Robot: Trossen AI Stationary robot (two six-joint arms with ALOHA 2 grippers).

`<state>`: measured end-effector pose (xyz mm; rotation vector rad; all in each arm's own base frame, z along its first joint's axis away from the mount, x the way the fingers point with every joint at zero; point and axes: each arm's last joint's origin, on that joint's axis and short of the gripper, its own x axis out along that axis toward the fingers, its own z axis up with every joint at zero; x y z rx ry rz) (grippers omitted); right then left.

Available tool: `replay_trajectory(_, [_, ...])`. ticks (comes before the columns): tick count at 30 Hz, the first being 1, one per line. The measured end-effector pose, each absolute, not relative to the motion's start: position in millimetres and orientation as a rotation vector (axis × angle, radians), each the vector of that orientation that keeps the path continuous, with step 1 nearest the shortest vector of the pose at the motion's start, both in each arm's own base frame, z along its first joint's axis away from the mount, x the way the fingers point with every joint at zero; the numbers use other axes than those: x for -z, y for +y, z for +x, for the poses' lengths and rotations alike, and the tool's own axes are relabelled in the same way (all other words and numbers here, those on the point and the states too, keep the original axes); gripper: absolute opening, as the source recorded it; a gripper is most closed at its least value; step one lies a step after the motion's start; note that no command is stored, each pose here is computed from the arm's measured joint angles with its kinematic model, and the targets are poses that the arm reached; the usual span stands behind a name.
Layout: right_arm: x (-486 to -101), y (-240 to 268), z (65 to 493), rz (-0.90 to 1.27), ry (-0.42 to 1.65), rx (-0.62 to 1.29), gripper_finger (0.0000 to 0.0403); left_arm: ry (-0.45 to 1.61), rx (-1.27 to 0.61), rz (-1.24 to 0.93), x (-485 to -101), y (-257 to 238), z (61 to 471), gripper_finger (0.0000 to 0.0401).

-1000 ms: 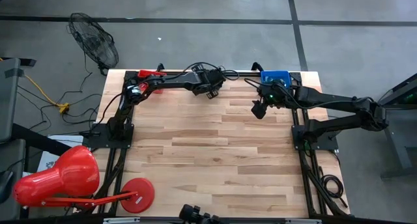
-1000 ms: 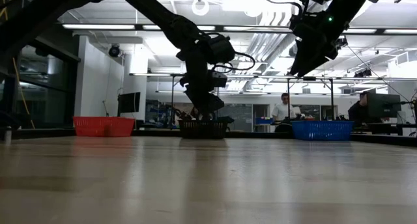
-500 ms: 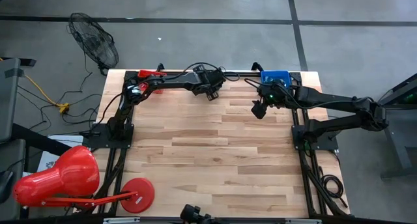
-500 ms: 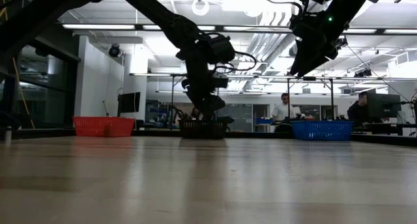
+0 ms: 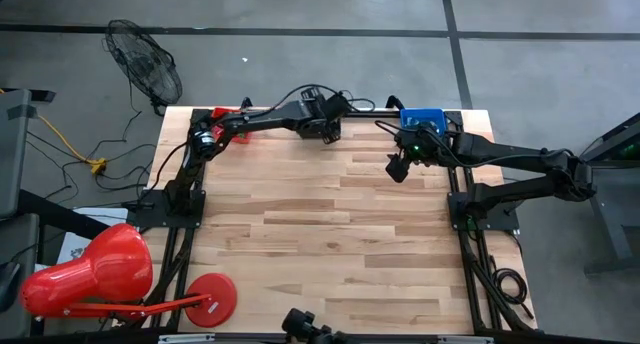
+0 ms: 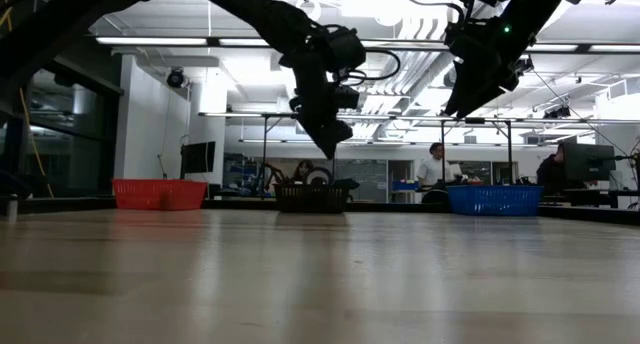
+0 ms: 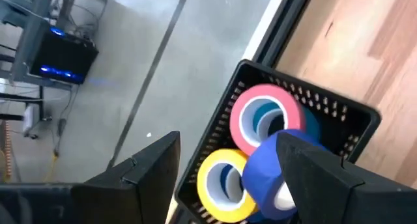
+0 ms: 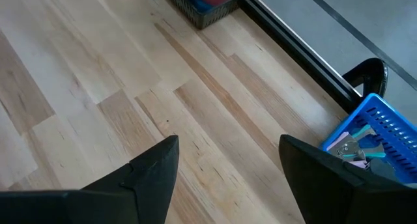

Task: Pick and place Stapler, Stapler remover, tape
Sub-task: Put the blue tape into the black bin

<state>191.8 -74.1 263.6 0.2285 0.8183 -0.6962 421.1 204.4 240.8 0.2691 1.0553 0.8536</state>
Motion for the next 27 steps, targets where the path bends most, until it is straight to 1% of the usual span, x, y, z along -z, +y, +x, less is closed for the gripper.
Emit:
replay_trajectory(6, [-264, -74, 192, 0.226, 0.818, 0.702, 0.0256, 1.02, -0.877, 0.147, -241, 211, 417, 0.0247])
replay_trajectory(8, [-264, -74, 192, 0.226, 0.817, 0.702, 0.0256, 1.004, -0.898, 0.096, -241, 213, 416, 0.0236])
replay_trajectory(10, [-264, -74, 192, 0.226, 0.817, 0.702, 0.0256, 0.985, -0.901, 0.05, -240, 215, 415, 0.0213])
replay_trajectory(12, [-264, -74, 192, 0.225, 0.817, 0.702, 0.0256, 0.969, -0.909, 0.027, -240, 218, 414, 0.0179])
replay_trajectory(15, [-264, -74, 192, 0.223, 0.816, 0.707, 0.0256, 0.961, -0.915, 0.026, -241, 218, 415, 0.0111])
replay_trajectory(18, [-264, -75, 192, 0.22, 0.816, 0.713, 0.0256, 0.957, -0.922, 0.03, -239, 218, 415, 0.0033])
replay_trajectory(19, [-264, -75, 192, 0.22, 0.816, 0.714, 0.0256, 0.955, -0.923, 0.027, -237, 218, 415, 0.0018])
replay_trajectory(20, [-264, -75, 192, 0.22, 0.816, 0.713, 0.0256, 0.959, -0.924, 0.014, -234, 217, 414, 0.001])
replay_trajectory(24, [-264, -75, 192, 0.221, 0.816, 0.713, 0.0256, 0.996, -0.936, -0.023, -218, 215, 409, 0.0018])
replay_trajectory(27, [-264, -75, 192, 0.221, 0.816, 0.713, 0.0256, 1.024, -0.945, -0.051, -204, 214, 404, 0.0004])
